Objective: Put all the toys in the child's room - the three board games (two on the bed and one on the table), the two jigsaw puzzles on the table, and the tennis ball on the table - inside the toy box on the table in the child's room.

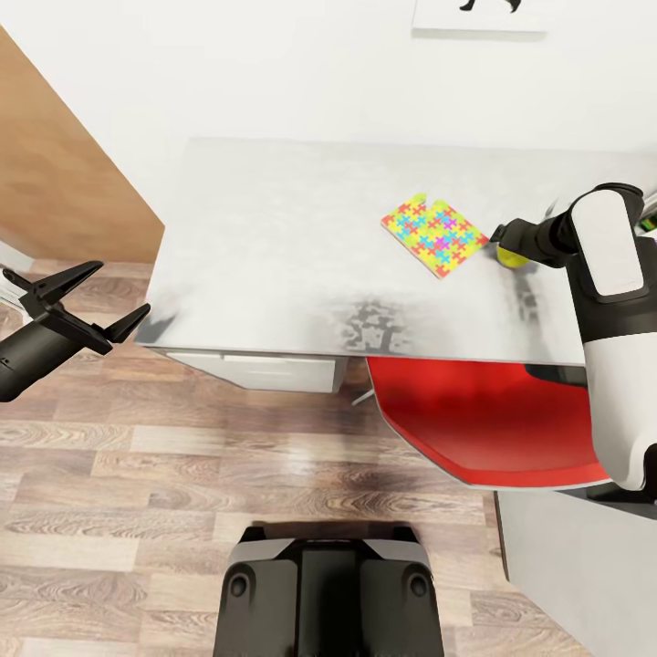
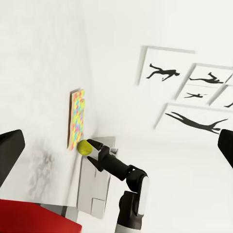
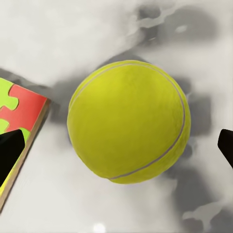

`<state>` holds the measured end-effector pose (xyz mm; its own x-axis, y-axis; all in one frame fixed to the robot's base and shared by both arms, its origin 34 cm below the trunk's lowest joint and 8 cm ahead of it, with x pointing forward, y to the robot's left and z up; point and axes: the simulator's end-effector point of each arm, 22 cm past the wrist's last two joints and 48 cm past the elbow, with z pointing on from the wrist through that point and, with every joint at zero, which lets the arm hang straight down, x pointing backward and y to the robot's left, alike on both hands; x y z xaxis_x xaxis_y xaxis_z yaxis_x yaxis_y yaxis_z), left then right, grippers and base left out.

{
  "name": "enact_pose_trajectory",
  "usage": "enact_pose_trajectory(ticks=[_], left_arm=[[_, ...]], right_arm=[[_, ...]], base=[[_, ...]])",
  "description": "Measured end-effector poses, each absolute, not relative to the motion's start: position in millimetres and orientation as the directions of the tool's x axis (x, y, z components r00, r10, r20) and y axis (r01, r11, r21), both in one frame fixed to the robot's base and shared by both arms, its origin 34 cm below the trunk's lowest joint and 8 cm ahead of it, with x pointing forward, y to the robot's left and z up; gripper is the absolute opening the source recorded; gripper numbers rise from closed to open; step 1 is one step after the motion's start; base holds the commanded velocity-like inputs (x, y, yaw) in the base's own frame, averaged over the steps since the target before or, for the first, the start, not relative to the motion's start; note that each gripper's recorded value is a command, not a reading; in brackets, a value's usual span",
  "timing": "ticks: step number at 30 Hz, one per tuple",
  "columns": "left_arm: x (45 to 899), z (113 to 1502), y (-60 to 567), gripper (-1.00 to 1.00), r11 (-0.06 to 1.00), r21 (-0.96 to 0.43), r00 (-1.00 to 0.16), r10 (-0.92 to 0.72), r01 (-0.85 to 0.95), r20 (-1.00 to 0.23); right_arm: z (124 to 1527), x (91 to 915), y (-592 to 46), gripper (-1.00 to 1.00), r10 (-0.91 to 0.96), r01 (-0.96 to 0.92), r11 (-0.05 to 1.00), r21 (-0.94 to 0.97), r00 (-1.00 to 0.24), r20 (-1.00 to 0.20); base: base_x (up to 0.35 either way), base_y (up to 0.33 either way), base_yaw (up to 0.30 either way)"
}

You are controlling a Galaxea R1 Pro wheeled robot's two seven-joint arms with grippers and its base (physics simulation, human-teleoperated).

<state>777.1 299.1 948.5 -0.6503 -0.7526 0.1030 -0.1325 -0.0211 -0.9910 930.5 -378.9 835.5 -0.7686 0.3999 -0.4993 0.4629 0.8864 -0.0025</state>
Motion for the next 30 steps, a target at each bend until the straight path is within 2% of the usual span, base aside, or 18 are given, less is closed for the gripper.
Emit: enact_pose_trajectory(ticks=[30], left_arm=[[776.8,944.6,299.3,1.0,-0.02,-0.99,-0.65,-0.753,-0.138,0.106]], right_arm=[[831.7,931.0,-381.4,1.0,0.413,0.478,0.879,0.002,-0.758,-0.506]], base=[[0.0,0.0,0.0]])
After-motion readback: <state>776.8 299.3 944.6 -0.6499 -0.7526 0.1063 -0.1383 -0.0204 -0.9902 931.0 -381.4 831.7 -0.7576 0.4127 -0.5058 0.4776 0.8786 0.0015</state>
